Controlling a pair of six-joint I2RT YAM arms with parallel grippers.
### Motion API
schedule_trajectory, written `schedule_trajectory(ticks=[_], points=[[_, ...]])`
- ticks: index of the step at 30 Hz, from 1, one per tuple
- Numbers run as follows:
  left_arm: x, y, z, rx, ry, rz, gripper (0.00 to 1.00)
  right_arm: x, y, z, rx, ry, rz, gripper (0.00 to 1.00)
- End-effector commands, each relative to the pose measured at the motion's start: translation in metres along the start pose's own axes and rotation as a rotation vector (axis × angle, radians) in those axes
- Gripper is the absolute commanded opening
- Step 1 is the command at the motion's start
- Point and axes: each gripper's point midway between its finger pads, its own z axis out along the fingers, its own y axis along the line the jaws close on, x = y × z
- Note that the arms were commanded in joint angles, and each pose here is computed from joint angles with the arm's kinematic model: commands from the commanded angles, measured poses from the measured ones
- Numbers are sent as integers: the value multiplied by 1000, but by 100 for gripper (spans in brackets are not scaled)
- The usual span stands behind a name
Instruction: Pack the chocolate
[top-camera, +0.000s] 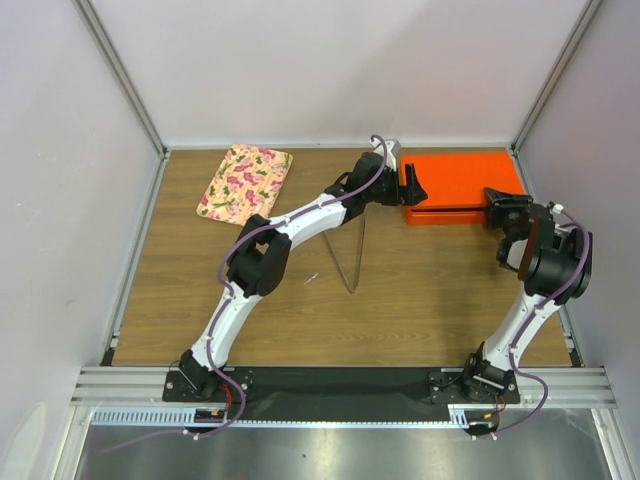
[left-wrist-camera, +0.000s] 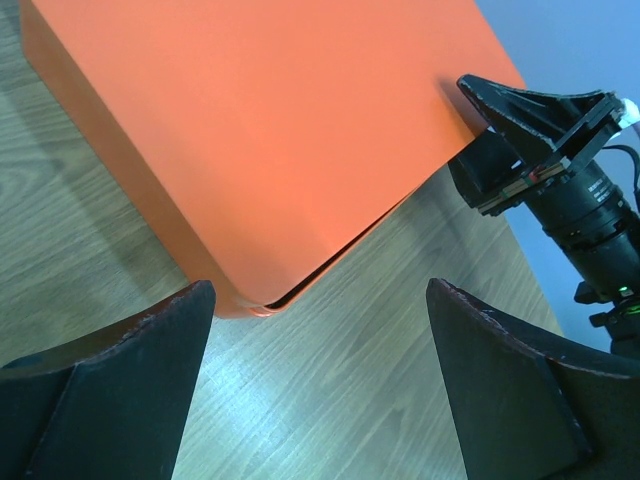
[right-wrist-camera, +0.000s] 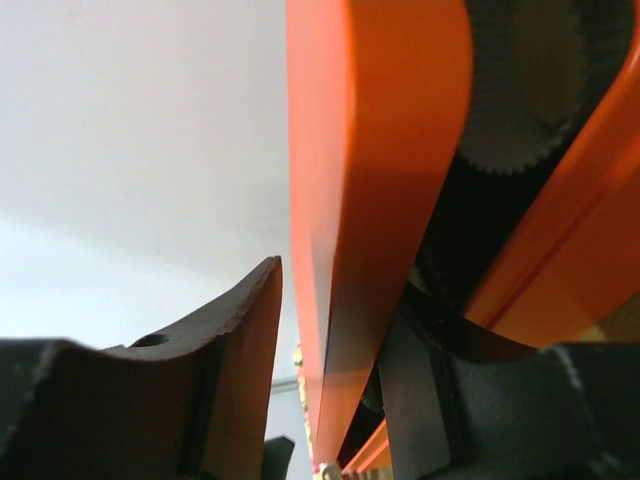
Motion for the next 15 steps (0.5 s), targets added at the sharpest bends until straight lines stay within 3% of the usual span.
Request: schedule_trajectory(ticks=[1, 15], points=[[-19, -25, 0, 61, -46, 6, 93, -9, 20, -1, -21, 5, -63, 47], [-19, -32, 1, 79, -45, 2, 94, -14, 13, -7, 28, 28, -34, 42]])
